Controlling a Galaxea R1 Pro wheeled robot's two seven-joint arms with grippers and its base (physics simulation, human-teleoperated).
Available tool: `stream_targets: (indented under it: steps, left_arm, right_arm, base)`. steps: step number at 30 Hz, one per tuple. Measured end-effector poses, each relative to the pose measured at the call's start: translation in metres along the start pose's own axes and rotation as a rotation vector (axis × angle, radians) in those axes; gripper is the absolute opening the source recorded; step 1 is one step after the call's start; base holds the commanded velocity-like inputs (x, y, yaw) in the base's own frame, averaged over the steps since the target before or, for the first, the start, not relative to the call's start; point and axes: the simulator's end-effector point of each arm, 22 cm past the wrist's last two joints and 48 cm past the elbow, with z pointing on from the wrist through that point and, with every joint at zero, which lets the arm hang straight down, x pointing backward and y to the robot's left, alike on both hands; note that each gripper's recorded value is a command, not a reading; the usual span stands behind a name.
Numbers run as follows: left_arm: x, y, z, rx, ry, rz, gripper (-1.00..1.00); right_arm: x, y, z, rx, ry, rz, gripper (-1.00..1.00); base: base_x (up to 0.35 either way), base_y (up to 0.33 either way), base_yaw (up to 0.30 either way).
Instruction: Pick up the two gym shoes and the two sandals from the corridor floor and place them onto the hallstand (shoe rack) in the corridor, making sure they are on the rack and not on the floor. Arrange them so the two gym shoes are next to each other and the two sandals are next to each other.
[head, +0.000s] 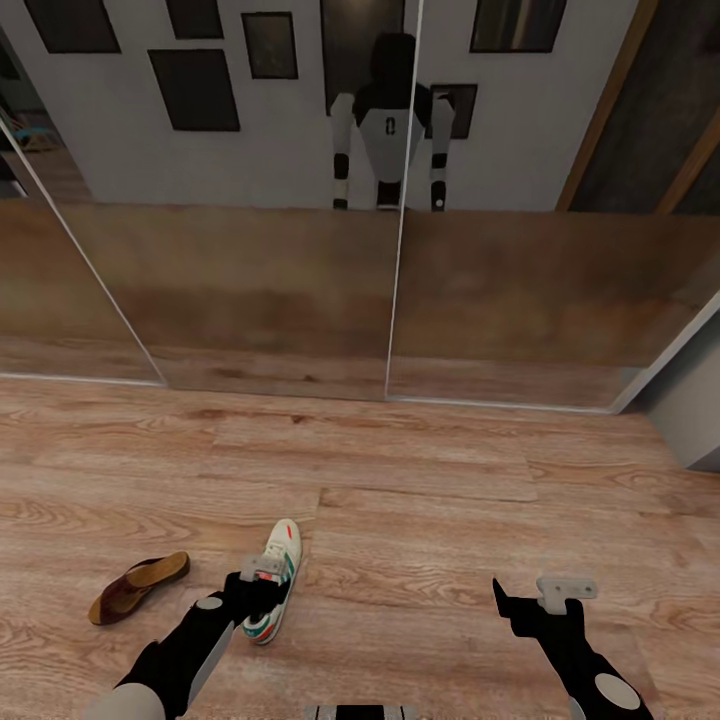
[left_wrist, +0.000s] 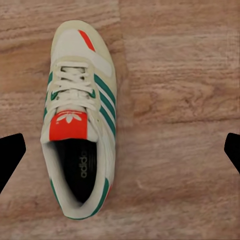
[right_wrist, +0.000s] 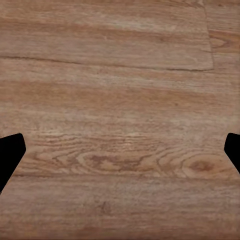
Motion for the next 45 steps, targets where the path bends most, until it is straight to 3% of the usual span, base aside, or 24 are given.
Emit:
stream_targets:
  steps: [6, 13, 18, 36, 45]
  left_arm:
    - [0.015, 0.008, 0.011, -0.011, 0.009, -0.007, 1.00]
    - [0.019, 0.044, 0.019, -0.055, -0.011, -0.024, 1.00]
    - [0.025, 0.052, 0.028, -0.065, -0.019, -0.041, 1.00]
    - [0.063, 0.056, 0.063, -0.068, -0.004, -0.057, 1.00]
    - [0.091, 0.054, 0.076, -0.063, 0.046, -0.063, 1.00]
  right_arm:
    - [0.016, 0.001, 0.009, 0.000, 0.009, -0.001, 1.00]
    - [0.034, 0.002, 0.019, -0.001, 0.020, -0.002, 1.00]
    - [0.047, 0.003, 0.026, -0.001, 0.027, -0.002, 1.00]
    - [0.096, 0.005, 0.051, -0.002, 0.055, -0.004, 1.00]
    - [0.119, 0.006, 0.058, -0.002, 0.106, -0.008, 1.00]
  base:
    - [0.000, 0.000, 0.000]
    - [0.000, 0.000, 0.000]
    - [0.000, 0.000, 0.000]
    - [0.000, 0.000, 0.000]
    - [0.000, 0.000, 0.000]
